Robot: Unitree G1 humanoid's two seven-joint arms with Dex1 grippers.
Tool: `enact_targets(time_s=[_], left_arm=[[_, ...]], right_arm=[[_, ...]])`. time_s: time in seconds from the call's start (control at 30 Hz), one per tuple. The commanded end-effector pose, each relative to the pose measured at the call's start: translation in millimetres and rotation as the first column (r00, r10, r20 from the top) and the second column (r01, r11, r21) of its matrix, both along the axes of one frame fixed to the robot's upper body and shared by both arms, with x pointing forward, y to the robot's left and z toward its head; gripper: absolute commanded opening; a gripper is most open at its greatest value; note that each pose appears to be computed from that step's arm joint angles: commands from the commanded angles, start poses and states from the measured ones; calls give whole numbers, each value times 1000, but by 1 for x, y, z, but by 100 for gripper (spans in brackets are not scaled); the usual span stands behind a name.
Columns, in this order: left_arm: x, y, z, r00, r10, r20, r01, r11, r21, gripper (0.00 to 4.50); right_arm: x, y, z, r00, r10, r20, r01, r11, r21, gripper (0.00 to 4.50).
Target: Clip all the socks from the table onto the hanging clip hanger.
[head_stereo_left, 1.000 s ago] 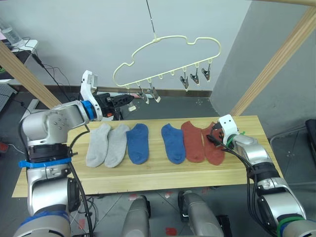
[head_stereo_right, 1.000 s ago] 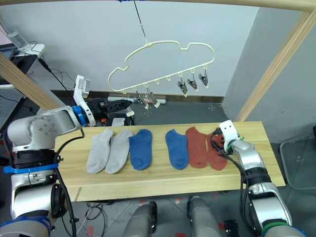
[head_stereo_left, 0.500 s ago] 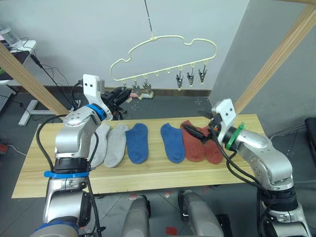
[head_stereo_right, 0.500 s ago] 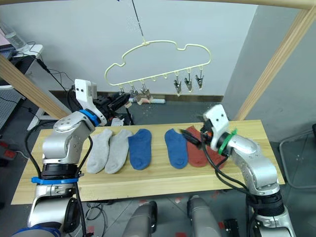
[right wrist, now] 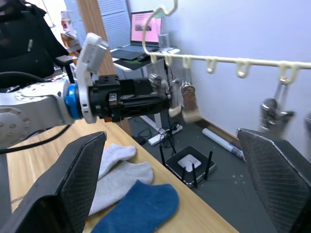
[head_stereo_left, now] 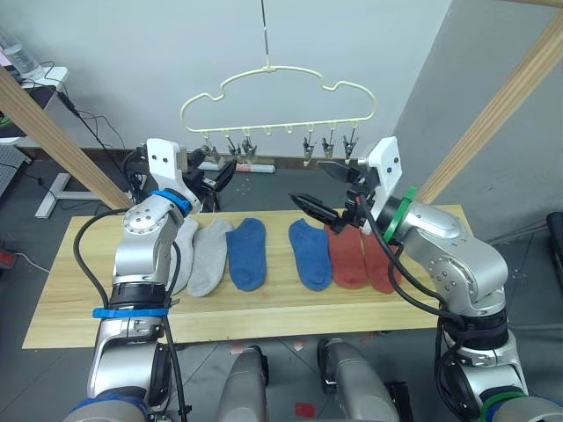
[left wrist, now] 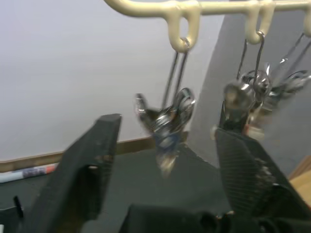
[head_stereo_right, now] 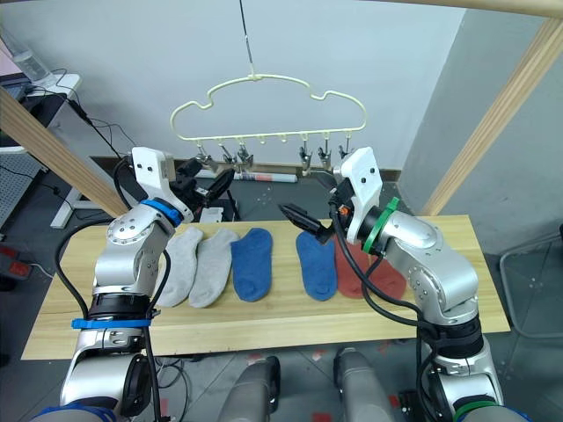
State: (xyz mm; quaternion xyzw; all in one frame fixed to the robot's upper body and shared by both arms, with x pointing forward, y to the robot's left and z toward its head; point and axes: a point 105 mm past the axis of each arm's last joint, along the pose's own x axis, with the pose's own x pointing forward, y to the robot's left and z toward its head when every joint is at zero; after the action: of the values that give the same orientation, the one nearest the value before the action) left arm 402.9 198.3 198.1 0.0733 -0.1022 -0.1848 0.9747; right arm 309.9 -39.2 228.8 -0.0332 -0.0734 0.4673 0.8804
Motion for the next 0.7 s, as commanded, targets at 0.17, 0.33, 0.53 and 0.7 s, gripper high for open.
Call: enact_targets(time_s=[0.17,0.33,0.53,0.7], left_arm=[[-1,1,7,996,64,67,-63,998,-19,369],[2,6,16,988,110,111,-108,994,-25,369],[4,16,25,979,152,136,-148,988,-41,369],[4,21,29,973,176,150,-171,984,-49,369]], right_arm=[[-7,8,17,997,21,79,-23,1000,21,450],[-9,10,24,995,28,97,-30,999,28,450],[-9,12,28,994,30,108,-34,999,34,450],[-12,14,32,992,39,118,-44,998,39,450]])
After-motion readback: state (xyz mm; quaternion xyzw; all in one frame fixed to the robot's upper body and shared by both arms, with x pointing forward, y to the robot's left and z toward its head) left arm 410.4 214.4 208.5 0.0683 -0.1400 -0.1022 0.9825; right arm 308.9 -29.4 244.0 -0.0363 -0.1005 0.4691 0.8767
